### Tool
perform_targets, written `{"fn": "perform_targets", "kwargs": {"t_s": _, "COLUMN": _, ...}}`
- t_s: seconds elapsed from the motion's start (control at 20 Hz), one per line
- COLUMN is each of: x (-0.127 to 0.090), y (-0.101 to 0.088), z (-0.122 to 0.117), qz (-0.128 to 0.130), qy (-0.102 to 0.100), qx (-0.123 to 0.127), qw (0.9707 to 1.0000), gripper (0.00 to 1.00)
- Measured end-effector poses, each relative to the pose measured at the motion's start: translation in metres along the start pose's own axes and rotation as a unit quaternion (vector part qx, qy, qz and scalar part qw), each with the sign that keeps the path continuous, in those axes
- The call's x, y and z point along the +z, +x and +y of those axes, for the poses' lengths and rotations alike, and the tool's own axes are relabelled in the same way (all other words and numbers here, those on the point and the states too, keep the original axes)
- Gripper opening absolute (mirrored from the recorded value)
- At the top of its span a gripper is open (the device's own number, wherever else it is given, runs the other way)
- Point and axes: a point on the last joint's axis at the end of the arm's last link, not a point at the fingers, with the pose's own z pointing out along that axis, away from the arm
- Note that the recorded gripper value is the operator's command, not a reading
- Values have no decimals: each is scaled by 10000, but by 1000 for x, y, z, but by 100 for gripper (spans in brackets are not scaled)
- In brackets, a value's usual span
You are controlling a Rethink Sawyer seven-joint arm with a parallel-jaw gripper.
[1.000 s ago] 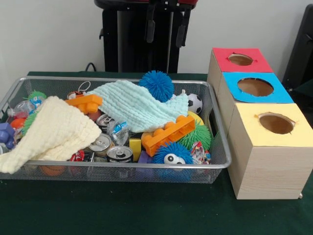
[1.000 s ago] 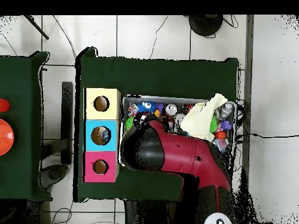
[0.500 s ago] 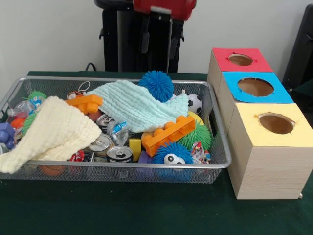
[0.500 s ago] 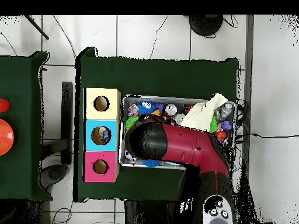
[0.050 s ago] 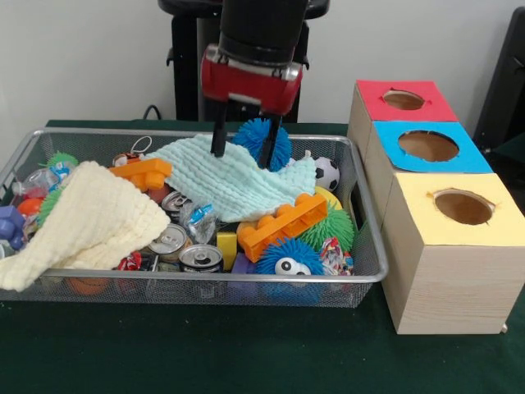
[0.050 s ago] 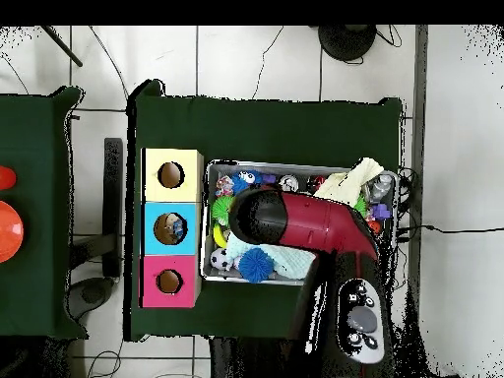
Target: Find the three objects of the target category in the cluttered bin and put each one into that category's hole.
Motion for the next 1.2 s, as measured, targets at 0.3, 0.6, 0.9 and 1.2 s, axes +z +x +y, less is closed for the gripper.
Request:
{"fn": "perform_targets", "kwargs": {"t_s": 0.3, "x": 33, "y": -5, "z": -7, "qz": -131, "qy": 136, "qx": -5, "qw": 9998, "gripper": 100}}
{"fn": "perform_targets", "kwargs": {"t_s": 0.6, "x": 43, "y": -12, "z": -12, "qz": -212, "qy": 244, "qx": -13, "qw": 9995, "gripper": 100}}
{"fn": "perform_targets", "kwargs": {"t_s": 0.9, "x": 52, "y": -18, "z": -22, "qz": -243, "qy": 354, "qx": 31, "qw": 9991, "gripper": 100}}
{"fn": "perform_targets", "kwargs": {"t_s": 1.2, "x": 64, "y": -18, "z": -30, "qz": -305, "qy": 356, "qx": 100, "qw": 9988, "gripper": 100}}
